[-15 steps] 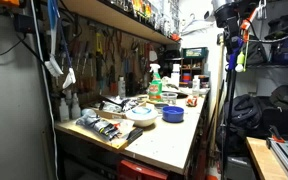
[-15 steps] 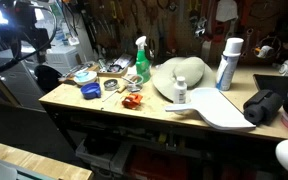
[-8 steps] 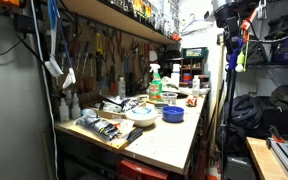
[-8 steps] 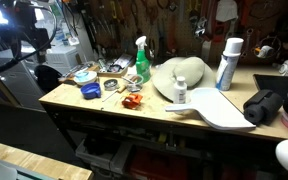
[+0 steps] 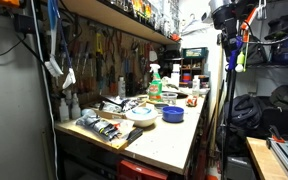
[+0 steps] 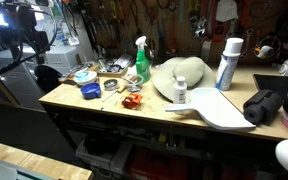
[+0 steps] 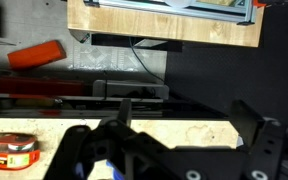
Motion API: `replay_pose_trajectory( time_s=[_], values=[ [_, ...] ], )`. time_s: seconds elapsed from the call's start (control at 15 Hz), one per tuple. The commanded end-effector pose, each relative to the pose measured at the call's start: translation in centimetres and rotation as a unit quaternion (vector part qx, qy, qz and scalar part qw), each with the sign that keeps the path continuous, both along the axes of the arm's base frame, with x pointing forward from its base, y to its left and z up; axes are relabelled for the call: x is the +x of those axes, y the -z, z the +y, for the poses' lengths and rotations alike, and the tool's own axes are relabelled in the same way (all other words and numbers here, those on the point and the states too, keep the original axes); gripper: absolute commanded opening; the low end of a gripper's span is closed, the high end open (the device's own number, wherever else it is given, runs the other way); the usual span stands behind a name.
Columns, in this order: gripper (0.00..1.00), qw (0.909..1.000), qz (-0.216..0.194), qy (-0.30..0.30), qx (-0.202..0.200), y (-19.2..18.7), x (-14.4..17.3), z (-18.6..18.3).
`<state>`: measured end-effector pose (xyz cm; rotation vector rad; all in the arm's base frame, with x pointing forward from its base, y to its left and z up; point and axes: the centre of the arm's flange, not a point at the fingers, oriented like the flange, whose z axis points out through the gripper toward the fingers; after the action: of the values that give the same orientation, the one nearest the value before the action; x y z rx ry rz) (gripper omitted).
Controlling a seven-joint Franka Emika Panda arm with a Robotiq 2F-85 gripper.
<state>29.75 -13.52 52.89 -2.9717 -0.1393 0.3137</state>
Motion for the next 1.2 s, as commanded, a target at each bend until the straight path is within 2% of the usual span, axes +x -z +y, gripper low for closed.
replay_pose_trajectory(
  time_s=[0.0, 0.27, 0.47, 0.53, 0.6, 0.87, 0.93, 1.13],
  values=[
    [1.0, 0.9999, 0.009, 0.006, -0.012, 4.9, 3.7, 6.5],
    [1.0, 0.9957, -0.045, 0.007, -0.081, 10.8, 7.4, 12.0],
    [1.0, 0.9875, -0.075, 0.017, -0.138, 13.8, 8.9, 12.2],
    [1.0, 0.9862, -0.073, 0.034, -0.145, 14.2, 9.3, 11.7],
    [1.0, 0.9901, -0.072, 0.01, -0.12, 12.7, 8.6, 12.5],
    [1.0, 0.9899, -0.071, 0.013, -0.122, 13.0, 9.0, 12.5],
    [1.0, 0.9831, -0.083, 0.043, -0.158, 13.9, 9.5, 12.5],
    [1.0, 0.9651, -0.13, 0.116, -0.195, 16.9, 11.8, 10.5]
  ],
)
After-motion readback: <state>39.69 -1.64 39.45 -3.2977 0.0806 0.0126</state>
